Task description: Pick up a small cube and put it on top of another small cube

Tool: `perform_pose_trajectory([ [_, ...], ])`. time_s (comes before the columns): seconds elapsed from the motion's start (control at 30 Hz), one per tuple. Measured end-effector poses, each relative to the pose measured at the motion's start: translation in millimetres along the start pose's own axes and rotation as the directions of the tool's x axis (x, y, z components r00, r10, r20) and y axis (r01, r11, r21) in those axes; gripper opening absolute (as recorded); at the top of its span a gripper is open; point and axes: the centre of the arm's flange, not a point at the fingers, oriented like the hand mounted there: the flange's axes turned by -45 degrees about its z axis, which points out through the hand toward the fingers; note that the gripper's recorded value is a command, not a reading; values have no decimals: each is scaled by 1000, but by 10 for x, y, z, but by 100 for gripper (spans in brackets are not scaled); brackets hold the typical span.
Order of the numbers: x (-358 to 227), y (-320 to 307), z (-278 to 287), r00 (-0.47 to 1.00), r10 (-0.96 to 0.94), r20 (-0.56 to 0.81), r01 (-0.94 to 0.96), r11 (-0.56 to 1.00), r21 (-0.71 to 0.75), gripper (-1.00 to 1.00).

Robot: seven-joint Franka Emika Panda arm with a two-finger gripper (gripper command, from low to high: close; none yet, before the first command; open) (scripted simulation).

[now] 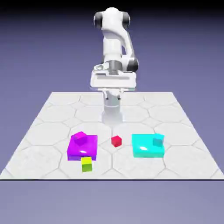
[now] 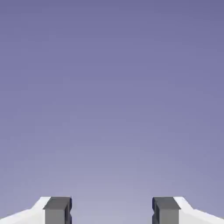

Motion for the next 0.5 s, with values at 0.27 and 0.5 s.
perform_pose_trajectory([
  [0.27,-1606,-427,1043,759,-357,545,286,934,213,0],
  [0.5,-2414,-536,1345,571,-476,669,329,879,345,0],
])
